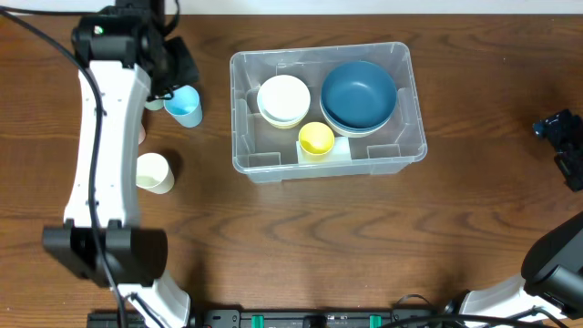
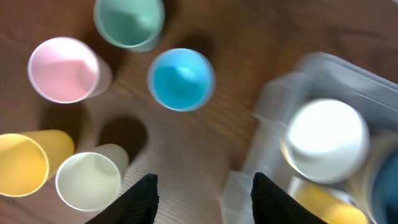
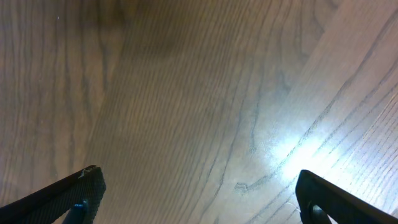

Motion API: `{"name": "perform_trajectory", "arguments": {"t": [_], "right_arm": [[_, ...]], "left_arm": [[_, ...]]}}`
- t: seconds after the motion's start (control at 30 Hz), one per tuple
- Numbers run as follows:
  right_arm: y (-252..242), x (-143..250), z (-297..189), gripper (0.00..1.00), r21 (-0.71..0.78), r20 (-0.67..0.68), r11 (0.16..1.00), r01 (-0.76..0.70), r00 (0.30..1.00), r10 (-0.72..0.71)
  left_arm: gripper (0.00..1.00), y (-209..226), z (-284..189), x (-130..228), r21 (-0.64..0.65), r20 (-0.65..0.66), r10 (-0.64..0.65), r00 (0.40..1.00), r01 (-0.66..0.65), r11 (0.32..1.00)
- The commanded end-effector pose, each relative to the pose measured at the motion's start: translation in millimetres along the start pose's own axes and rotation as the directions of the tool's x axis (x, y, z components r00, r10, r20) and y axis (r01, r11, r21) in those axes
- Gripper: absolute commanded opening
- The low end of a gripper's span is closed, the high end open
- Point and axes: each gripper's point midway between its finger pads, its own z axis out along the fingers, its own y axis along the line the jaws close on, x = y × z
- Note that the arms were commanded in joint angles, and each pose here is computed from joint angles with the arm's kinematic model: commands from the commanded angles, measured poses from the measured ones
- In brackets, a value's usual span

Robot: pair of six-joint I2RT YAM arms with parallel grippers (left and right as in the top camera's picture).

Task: Pack container
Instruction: 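Move the left gripper to the blue cup and grasp it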

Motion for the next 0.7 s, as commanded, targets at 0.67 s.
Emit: {"name": "perform_trajectory", "arguments": {"t": [0.67], "right_arm": [[-2, -1, 1, 0.99, 0.012, 0.003, 1.000, -0.015, 1.000, 0.015]], "left_arm": [[0.49, 45, 130, 10, -0.184, -0.215, -0.255, 0.943, 0.217, 0.959]]}}
